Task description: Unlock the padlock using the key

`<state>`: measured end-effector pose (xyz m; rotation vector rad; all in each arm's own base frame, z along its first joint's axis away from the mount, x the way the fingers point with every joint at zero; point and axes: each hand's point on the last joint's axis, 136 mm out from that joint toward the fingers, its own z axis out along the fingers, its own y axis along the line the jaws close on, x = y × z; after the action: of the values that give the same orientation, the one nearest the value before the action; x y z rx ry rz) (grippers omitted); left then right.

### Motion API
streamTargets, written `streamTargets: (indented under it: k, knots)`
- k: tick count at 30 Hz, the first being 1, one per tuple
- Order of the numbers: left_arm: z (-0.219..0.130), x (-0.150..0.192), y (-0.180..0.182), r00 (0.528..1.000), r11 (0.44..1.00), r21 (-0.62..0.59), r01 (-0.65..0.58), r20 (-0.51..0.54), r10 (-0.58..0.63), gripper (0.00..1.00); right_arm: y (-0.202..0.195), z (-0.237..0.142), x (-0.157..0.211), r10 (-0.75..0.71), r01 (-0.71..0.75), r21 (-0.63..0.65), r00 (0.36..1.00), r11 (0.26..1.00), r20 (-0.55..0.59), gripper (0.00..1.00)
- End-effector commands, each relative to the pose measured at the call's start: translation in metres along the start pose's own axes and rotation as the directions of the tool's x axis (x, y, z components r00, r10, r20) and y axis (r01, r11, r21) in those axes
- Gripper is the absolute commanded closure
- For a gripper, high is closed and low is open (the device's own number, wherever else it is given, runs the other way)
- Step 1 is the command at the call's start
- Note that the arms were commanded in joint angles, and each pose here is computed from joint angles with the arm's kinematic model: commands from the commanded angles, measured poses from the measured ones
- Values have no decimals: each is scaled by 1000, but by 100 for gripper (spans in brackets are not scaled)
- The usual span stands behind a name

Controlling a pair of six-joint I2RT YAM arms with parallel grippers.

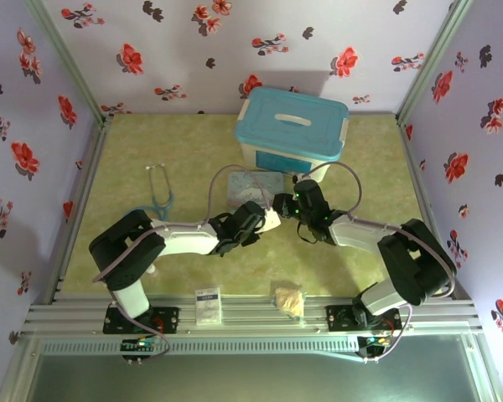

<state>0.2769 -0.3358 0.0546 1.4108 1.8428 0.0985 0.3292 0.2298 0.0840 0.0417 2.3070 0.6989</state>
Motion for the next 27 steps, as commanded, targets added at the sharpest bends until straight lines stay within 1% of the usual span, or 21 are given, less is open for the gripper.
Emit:
streamTargets:
  k: [1, 4, 7, 11, 14, 16, 18, 23, 25, 27]
  knots:
    - [-2, -27, 1, 998, 1000, -13, -23, 66, 24, 80, -22, 6, 36, 19, -11, 77, 994, 997, -105, 63]
    - [-6, -20, -21, 998, 997, 44, -57, 35, 55, 80, -25, 5, 35, 24, -14, 94, 994, 995, -108, 63]
    - [-10, -8, -40, 999, 995, 91, -49, 6, 48, 80, -26, 3, 34, 24, -14, 99, 994, 995, -104, 62]
    - [-13, 7, -57, 998, 995, 76, -58, -34, 61, 81, -29, 4, 34, 26, -15, 107, 994, 994, -104, 62]
    - [-15, 7, -72, 998, 995, 87, -42, -36, 45, 82, -31, 3, 35, 31, -19, 114, 994, 993, -102, 63]
    - [-16, 7, -76, 998, 997, 61, -43, -53, 46, 83, -34, 1, 34, 38, -26, 124, 995, 992, -94, 63]
    - [-17, 7, -88, 997, 997, 68, -46, -55, 49, 81, -36, -1, 33, 48, -37, 129, 995, 991, -87, 63]
    - [-19, 12, -115, 997, 987, 161, -4, -70, 15, 76, -39, -6, 29, 53, -41, 137, 995, 990, -79, 62]
    - [-22, 12, -125, 997, 977, 213, 17, -73, -1, 71, -40, -9, 28, 47, -36, 143, 996, 989, -78, 62]
    - [-24, 13, -131, 997, 971, 239, 26, -83, -6, 69, -41, -12, 26, 45, -33, 147, 996, 989, -77, 61]
